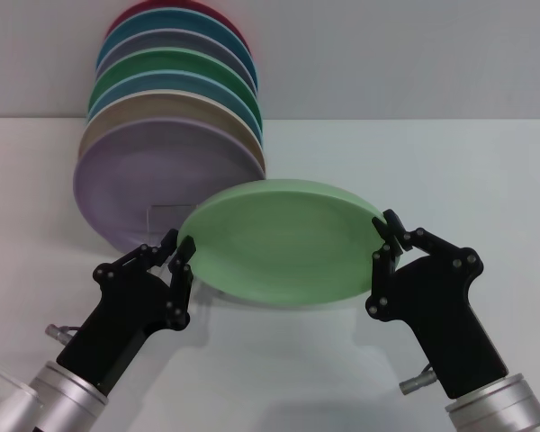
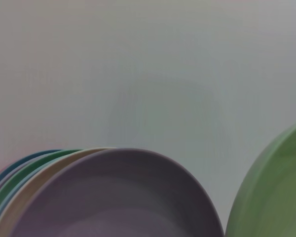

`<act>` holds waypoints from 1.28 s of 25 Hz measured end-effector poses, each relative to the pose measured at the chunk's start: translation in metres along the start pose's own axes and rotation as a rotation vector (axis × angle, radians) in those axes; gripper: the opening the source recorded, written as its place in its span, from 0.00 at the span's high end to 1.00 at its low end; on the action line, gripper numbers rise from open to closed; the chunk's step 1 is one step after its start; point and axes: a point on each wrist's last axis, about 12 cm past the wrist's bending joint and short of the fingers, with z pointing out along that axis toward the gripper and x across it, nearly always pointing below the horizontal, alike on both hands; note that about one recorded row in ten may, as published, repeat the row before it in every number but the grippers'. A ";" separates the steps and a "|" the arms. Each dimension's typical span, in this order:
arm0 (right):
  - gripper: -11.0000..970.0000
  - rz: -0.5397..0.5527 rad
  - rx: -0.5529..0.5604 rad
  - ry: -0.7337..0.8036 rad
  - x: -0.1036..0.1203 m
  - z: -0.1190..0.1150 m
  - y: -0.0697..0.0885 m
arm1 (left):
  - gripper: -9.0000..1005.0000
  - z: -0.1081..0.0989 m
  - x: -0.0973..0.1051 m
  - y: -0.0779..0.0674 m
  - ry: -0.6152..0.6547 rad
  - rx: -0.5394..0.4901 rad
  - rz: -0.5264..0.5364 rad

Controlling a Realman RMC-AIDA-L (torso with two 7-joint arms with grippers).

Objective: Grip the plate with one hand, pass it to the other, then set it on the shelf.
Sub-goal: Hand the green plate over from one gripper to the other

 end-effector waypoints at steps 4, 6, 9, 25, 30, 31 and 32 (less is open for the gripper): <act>0.97 0.000 -0.001 0.001 0.000 0.000 0.000 | 0.89 0.001 0.000 0.000 -0.001 0.001 0.001; 0.97 0.000 -0.004 0.003 0.000 0.000 0.001 | 0.90 0.001 0.000 0.000 -0.001 0.001 0.002; 0.97 0.001 -0.008 0.004 0.000 0.000 0.001 | 0.91 0.001 0.000 0.000 -0.001 0.002 0.003; 0.95 -0.002 -0.014 0.005 0.002 0.000 0.001 | 0.96 -0.001 0.000 -0.001 -0.007 -0.014 -0.006; 0.91 -0.006 -0.021 -0.002 0.002 -0.001 0.001 | 0.96 -0.003 -0.001 0.002 -0.015 -0.047 -0.012; 0.90 -0.004 -0.019 -0.003 0.002 -0.001 0.000 | 0.96 -0.004 -0.001 0.003 -0.015 -0.056 -0.014; 0.89 -0.001 -0.011 -0.006 0.001 -0.002 0.000 | 0.96 -0.005 -0.001 0.004 -0.015 -0.066 -0.016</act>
